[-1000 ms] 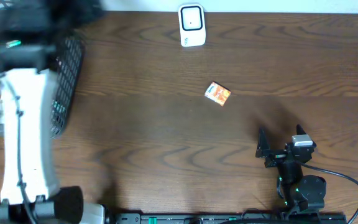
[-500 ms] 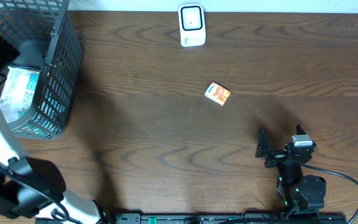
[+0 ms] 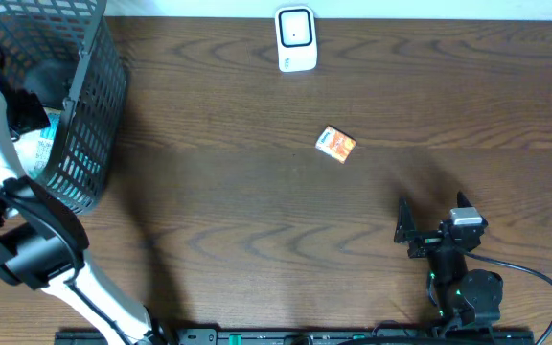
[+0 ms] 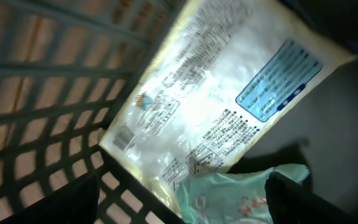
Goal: Scan the item barcode
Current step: 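Reach into the basket and grasp the white-and-blue snack bag with the left gripper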
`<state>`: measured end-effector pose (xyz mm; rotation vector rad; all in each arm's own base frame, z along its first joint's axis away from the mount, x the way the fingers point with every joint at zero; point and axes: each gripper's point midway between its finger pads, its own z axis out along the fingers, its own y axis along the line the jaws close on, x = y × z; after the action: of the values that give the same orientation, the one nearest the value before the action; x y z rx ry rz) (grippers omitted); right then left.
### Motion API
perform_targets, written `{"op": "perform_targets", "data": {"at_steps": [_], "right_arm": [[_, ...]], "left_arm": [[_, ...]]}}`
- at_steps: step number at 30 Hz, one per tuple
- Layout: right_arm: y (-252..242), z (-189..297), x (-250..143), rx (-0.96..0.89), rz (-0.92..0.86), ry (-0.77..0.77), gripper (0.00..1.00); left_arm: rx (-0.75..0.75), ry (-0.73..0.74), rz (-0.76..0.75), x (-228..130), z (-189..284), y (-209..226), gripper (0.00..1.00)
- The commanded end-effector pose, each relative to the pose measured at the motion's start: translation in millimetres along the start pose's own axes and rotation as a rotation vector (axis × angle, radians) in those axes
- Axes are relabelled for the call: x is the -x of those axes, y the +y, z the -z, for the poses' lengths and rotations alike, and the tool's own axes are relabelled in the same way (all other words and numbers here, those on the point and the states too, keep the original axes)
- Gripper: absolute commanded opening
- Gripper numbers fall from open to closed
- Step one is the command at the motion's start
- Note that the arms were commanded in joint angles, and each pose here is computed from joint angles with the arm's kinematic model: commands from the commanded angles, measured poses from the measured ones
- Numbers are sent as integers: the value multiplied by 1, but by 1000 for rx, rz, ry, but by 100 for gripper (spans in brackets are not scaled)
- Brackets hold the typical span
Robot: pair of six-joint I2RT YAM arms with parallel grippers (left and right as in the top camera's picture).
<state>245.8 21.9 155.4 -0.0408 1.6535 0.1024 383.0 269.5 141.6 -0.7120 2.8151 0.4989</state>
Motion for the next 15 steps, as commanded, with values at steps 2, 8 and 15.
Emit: {"op": "perform_targets", "data": {"at_steps": [2, 8, 15], "right_arm": [[-1, 0, -1, -6, -10, 2, 99], [-1, 0, -1, -6, -10, 2, 99], [-1, 0, -1, -6, -10, 2, 99]], "left_arm": [[12, 83, -166, -11, -32, -8, 84], [7, 154, -250, -21, -64, -16, 84], [75, 217, -314, -28, -96, -12, 84]]}}
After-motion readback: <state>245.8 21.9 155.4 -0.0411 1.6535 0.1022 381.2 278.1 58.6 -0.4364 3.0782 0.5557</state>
